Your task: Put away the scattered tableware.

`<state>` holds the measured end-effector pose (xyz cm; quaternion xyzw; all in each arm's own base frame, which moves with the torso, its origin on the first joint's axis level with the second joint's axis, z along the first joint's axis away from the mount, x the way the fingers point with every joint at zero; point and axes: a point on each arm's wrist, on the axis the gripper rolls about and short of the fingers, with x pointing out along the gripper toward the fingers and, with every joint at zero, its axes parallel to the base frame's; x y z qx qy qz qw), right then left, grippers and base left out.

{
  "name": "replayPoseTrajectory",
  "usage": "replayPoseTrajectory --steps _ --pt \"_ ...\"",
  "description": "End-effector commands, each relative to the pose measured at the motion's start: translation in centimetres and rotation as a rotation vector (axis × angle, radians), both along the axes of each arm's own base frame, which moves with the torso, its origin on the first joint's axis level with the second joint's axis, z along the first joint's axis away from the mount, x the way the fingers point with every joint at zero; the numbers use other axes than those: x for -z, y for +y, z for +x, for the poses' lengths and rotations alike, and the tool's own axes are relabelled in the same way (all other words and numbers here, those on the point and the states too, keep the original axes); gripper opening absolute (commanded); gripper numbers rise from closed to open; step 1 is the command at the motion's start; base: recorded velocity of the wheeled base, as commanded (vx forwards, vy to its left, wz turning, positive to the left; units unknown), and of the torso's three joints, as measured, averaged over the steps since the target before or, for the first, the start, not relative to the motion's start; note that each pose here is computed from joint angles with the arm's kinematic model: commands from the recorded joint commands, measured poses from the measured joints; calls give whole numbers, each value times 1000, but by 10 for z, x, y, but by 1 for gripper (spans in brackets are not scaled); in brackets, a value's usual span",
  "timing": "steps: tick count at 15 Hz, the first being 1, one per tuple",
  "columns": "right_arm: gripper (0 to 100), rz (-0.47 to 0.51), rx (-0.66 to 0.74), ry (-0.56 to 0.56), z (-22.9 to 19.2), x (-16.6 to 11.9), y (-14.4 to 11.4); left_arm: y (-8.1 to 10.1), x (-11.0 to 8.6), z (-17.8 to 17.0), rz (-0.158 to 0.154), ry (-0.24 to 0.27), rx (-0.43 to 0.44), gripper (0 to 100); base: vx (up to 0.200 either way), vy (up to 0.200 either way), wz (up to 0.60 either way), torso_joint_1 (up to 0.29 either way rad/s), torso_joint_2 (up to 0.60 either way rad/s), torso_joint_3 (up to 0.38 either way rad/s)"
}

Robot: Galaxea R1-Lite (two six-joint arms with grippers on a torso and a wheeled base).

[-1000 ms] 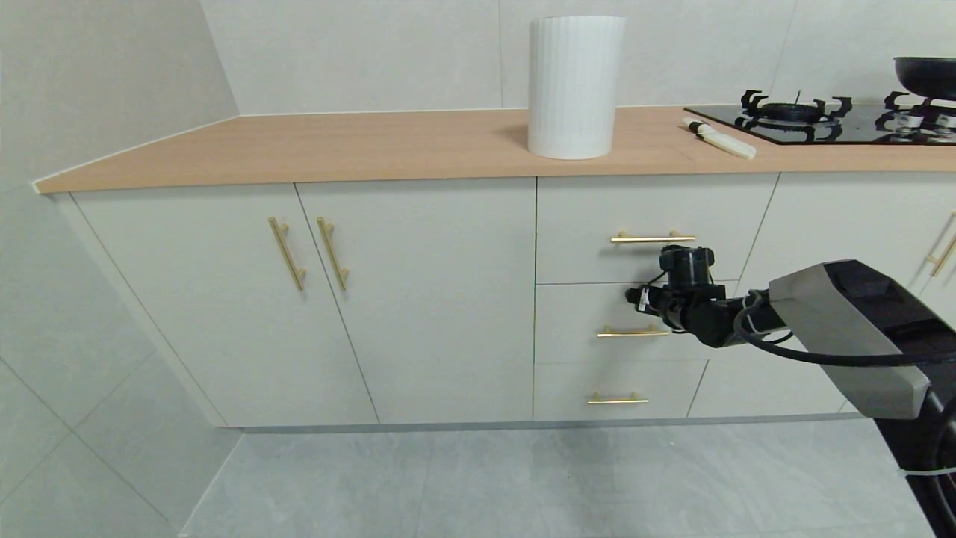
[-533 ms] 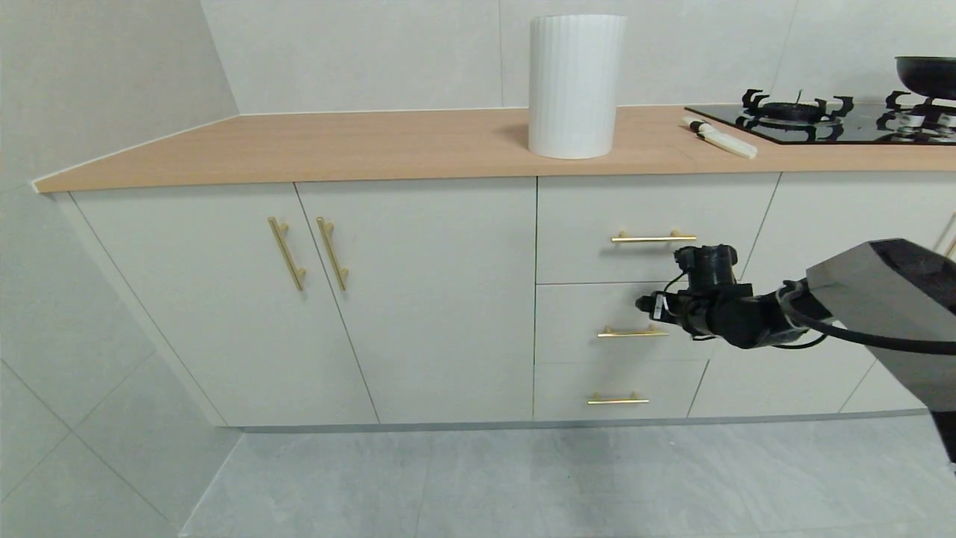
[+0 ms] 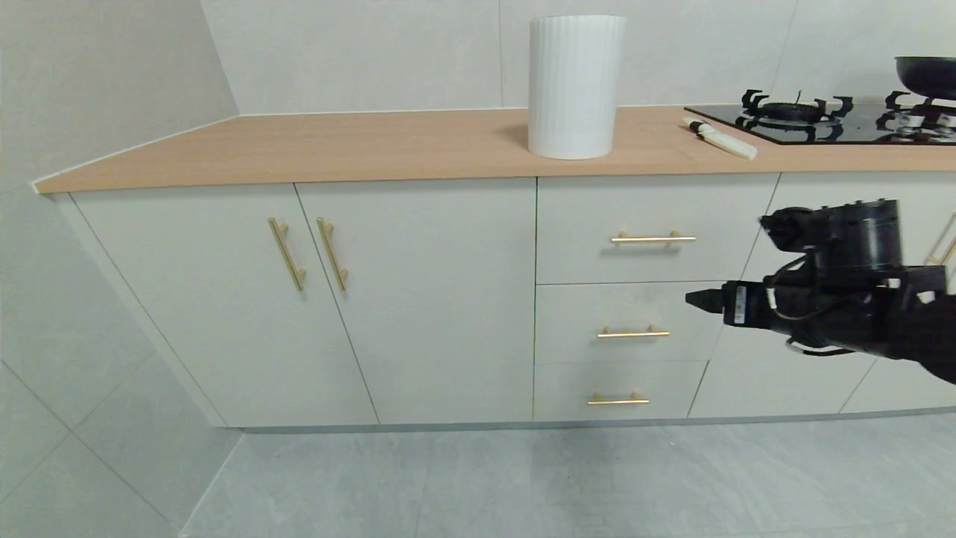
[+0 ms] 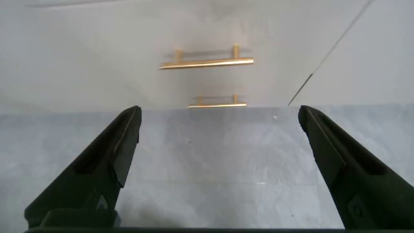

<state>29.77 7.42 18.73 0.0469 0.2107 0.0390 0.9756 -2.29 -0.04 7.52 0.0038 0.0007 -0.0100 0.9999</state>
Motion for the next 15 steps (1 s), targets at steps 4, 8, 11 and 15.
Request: replayPoseTrajectory --steps 4,8,11,15 --pt "100 -7 51 -354 -174 -56 -35 0 0 0 0 2 0 100 0 0 0 0 0 0" --pt "100 -151 259 -552 -272 -50 -77 0 0 0 0 2 0 100 0 0 0 0 0 0" --pt "100 -160 278 -585 -320 -33 -85 0 0 0 0 2 0 100 0 0 0 0 0 0" --pt "100 -169 341 -636 -354 -9 -87 0 0 0 0 2 0 100 0 0 0 0 0 0"
